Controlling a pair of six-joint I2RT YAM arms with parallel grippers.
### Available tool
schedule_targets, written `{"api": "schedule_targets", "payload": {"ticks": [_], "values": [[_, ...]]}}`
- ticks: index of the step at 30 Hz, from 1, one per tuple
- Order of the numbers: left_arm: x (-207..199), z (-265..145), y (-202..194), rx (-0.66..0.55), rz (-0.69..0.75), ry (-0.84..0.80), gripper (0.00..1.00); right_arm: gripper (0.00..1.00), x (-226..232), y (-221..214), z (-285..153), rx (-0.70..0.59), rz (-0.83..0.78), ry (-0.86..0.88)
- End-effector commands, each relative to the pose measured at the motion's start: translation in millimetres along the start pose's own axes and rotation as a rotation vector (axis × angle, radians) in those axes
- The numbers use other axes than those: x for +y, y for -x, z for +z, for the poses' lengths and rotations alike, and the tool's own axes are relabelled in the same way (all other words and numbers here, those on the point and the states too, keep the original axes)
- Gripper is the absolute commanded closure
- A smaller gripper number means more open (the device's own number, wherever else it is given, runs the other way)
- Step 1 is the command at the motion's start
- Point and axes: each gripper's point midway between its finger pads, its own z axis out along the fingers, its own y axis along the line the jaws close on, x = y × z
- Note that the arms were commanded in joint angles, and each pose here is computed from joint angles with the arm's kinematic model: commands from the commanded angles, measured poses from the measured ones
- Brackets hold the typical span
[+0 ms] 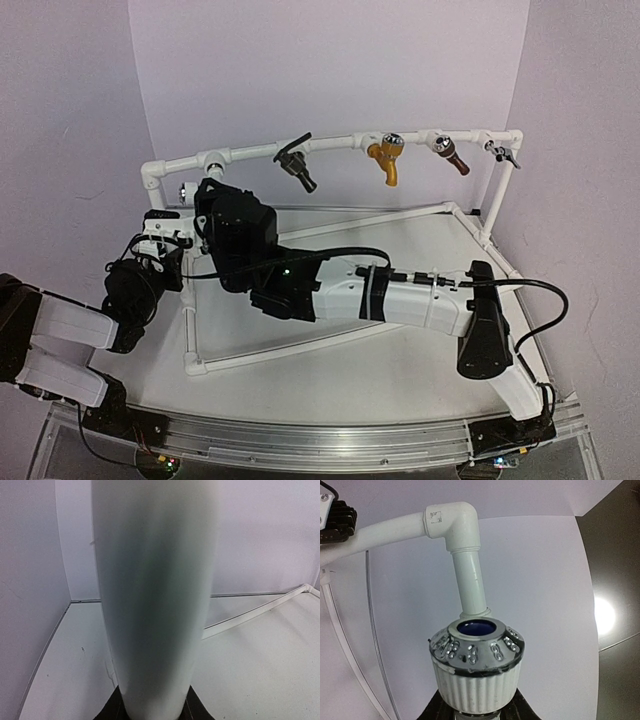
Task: Install the water faucets
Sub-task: Place the adaptor at the water faucet.
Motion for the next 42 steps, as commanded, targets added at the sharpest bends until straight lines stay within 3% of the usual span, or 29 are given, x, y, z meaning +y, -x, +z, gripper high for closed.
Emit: {"api": "schedule_targets", "payload": {"ticks": [1, 26, 42], "values": [[-16, 1, 25, -0.07, 0.028, -0.077, 1.0, 1.0, -26, -20, 11, 0.067, 0.123, -0.065], [-17, 1, 25, -0.066, 0.02, -0.082, 1.0, 1.0, -10, -33, 22, 0.111, 0.312, -0.07], [-16, 0, 26, -0.067, 0.013, -0.079, 1.0, 1.0, 11, -48, 31, 0.148, 0.542, -0.116]]}}
